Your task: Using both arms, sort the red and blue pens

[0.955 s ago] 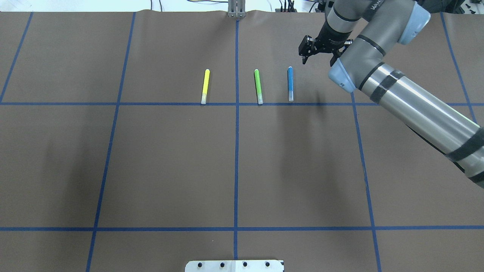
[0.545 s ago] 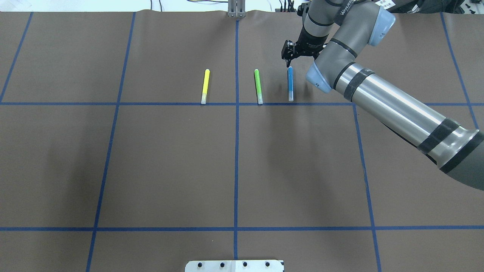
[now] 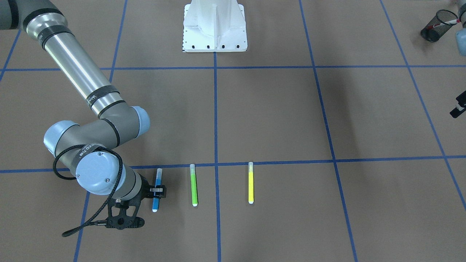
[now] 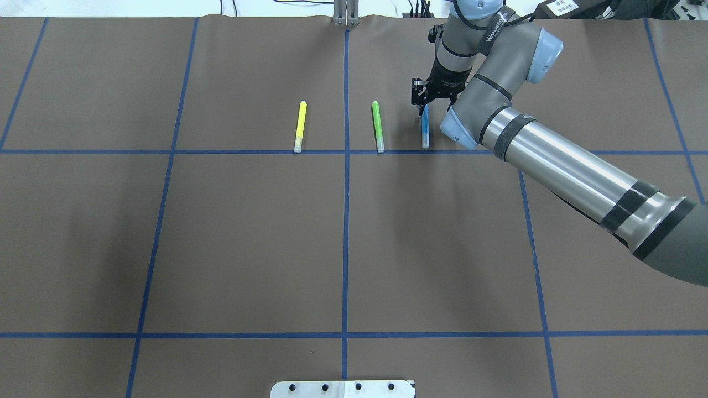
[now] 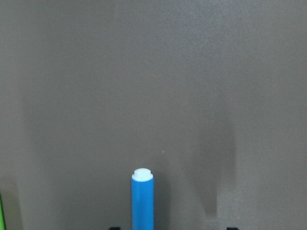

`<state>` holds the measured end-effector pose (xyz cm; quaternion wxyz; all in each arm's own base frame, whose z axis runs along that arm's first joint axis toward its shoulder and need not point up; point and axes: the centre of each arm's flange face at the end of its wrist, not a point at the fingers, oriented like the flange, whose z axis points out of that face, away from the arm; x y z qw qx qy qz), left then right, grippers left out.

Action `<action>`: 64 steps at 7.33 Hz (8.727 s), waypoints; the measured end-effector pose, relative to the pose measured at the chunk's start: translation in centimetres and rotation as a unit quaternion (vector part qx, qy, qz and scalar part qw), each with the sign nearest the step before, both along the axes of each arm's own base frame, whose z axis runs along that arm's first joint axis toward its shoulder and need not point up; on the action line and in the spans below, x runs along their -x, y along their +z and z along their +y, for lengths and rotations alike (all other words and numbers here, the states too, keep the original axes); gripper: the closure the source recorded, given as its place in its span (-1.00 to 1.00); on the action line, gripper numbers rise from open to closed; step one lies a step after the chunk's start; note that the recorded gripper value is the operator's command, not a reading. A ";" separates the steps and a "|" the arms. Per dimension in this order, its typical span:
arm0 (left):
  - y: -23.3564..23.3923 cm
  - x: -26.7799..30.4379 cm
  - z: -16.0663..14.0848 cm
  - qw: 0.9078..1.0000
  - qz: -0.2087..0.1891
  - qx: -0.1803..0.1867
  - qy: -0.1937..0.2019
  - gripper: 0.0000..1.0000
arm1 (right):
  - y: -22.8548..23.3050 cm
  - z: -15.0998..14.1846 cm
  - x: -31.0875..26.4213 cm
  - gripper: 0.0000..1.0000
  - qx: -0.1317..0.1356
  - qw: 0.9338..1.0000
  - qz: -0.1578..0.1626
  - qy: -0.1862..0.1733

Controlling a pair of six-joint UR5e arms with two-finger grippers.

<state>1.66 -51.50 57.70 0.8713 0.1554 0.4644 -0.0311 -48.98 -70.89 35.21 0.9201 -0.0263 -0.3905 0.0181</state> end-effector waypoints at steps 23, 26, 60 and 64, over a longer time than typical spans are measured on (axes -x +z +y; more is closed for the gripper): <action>-0.8 0.3 1.1 1.000 0.004 -0.003 -0.005 -0.97 | 12.9 15.1 -31.3 1.00 -0.104 0.983 0.049 0.144; -0.5 0.2 1.1 1.000 0.004 0.001 -0.004 -0.97 | 21.9 26.1 -44.6 1.00 -0.144 0.972 0.066 0.174; -2.5 1.0 6.7 1.000 0.015 0.005 -0.015 -0.97 | 37.9 79.6 -49.8 1.00 -0.293 0.813 0.195 0.463; -3.1 1.2 7.7 1.000 0.018 0.007 -0.019 -0.97 | 38.9 79.9 -48.9 1.00 -0.281 0.816 0.183 0.471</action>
